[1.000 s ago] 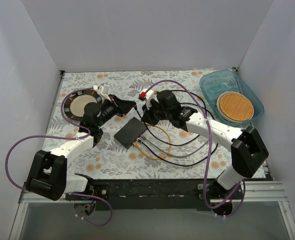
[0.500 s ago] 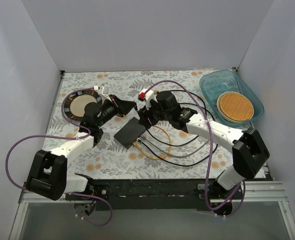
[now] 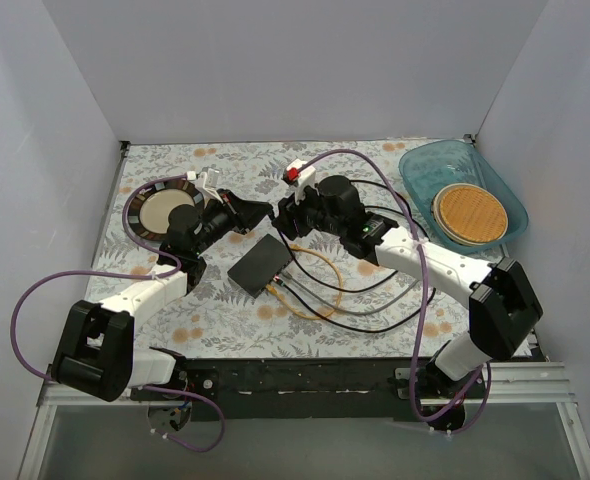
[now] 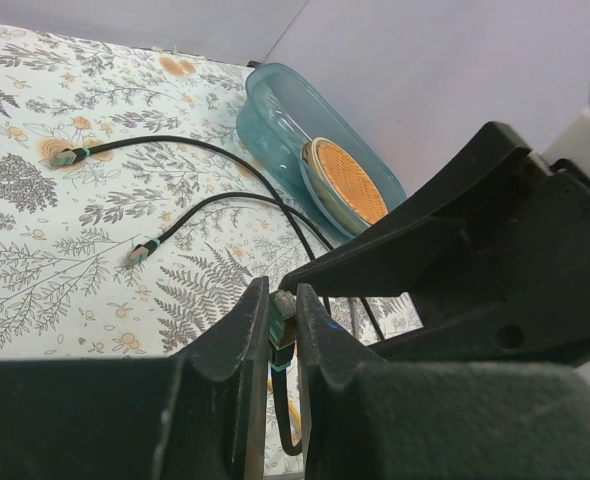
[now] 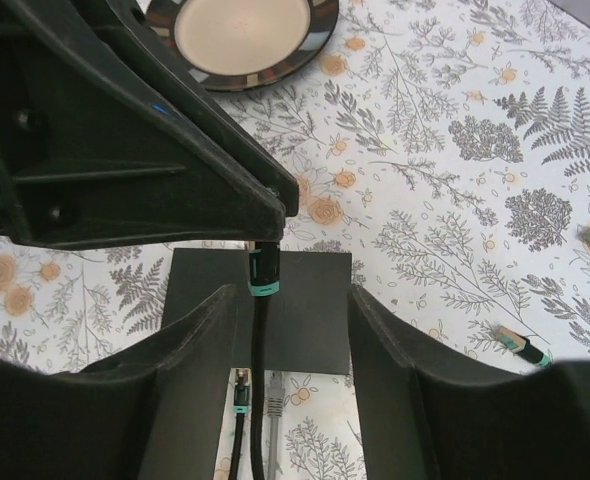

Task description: Insert the plug into the switch port

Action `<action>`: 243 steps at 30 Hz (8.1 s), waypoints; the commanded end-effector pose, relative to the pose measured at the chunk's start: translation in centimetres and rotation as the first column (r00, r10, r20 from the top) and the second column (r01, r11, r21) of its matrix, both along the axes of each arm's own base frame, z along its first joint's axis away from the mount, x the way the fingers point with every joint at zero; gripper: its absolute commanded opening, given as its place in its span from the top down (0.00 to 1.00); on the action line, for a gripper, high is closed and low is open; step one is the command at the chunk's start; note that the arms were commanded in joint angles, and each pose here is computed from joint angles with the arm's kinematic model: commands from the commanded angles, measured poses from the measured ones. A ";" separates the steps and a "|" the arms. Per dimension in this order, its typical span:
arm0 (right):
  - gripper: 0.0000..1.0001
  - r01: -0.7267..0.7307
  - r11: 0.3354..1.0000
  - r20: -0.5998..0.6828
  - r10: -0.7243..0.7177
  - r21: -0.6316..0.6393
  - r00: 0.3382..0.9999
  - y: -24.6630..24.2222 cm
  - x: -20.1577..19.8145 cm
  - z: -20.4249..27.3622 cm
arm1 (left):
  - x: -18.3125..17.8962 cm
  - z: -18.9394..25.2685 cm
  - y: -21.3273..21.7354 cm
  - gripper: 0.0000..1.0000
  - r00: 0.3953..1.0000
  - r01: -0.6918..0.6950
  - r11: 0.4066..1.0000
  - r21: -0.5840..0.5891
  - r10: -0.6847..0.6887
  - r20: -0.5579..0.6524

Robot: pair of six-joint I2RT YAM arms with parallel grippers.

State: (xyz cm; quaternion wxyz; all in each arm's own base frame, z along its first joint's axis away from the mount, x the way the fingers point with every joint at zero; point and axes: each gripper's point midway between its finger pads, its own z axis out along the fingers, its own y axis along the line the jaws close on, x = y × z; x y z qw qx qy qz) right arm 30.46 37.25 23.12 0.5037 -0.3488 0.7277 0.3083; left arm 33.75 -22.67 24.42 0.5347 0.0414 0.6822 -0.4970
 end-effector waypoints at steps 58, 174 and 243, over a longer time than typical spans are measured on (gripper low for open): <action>0.99 -0.007 0.949 -0.215 -0.064 -0.317 0.974 -6.1 -3.8 -14.0 | 5.3 -8.3 3.2 0.02 0.951 -0.171 0.940 0.294 0.235 -0.198; 0.99 0.158 0.788 -0.061 -0.241 -0.596 0.969 -0.9 -3.2 -18.8 | 3.9 -20.8 0.4 0.31 0.840 0.145 0.944 0.298 0.041 -0.541; 0.99 0.127 0.831 -0.153 -0.247 -0.542 0.957 0.7 -2.4 -16.9 | 4.0 -21.2 2.6 0.11 0.815 0.070 0.946 0.315 0.128 -0.565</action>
